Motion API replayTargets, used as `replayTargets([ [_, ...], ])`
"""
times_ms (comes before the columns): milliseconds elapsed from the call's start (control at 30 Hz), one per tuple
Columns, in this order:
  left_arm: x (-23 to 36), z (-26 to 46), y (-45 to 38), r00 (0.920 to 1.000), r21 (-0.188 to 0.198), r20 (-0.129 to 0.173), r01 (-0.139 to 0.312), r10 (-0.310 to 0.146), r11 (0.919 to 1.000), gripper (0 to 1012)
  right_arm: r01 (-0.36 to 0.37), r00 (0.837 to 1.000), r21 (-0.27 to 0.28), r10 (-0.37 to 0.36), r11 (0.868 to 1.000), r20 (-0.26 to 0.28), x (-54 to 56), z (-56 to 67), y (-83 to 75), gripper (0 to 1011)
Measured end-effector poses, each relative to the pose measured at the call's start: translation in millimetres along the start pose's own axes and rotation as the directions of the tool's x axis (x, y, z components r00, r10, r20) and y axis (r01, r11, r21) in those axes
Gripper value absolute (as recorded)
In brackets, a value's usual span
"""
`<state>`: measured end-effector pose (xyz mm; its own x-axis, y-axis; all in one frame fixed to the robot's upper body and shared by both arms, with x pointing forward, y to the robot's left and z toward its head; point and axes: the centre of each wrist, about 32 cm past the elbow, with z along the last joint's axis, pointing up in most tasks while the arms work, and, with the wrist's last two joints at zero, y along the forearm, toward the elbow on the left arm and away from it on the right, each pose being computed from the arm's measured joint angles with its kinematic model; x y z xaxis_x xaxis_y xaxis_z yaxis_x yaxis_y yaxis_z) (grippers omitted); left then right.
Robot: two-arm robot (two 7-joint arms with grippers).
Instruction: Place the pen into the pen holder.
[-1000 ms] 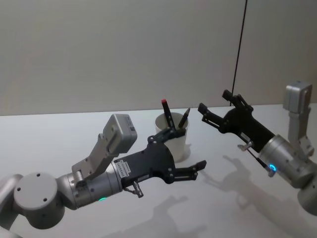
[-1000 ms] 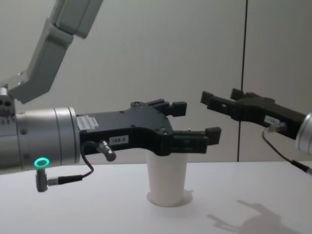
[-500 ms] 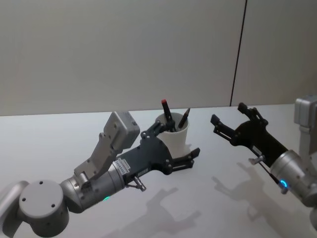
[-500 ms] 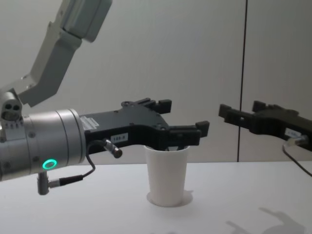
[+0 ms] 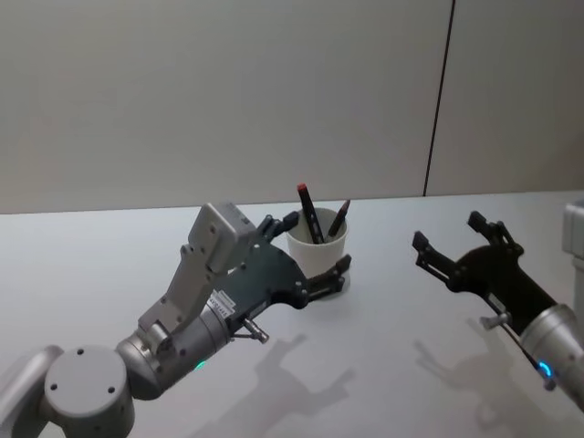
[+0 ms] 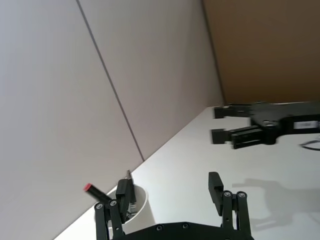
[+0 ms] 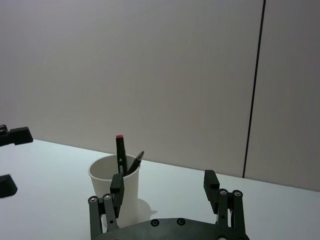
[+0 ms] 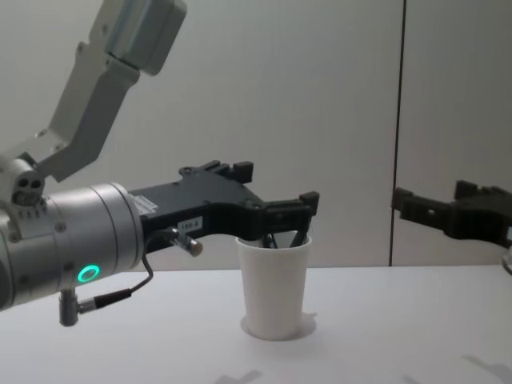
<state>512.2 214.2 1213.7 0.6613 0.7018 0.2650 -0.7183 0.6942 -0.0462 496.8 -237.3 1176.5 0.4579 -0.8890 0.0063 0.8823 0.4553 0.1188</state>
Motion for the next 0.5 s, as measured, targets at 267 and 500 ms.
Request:
replayTargets([
  [267,-7.2,-0.6,0.9,0.9964,0.012,-0.002,-0.085,0.085,0.9964,1003,0.063,0.998,-0.029,-0.062,0.998,0.023,-10.8,7.5,-21.3,1001],
  [500,-14.5,-1.3,1.9,0.9860,0.024,-0.001,-0.167,0.167,0.9857,1003,0.113,0.993,-0.051,-0.110,0.992,0.044,-20.2,14.7,-38.5,1001],
])
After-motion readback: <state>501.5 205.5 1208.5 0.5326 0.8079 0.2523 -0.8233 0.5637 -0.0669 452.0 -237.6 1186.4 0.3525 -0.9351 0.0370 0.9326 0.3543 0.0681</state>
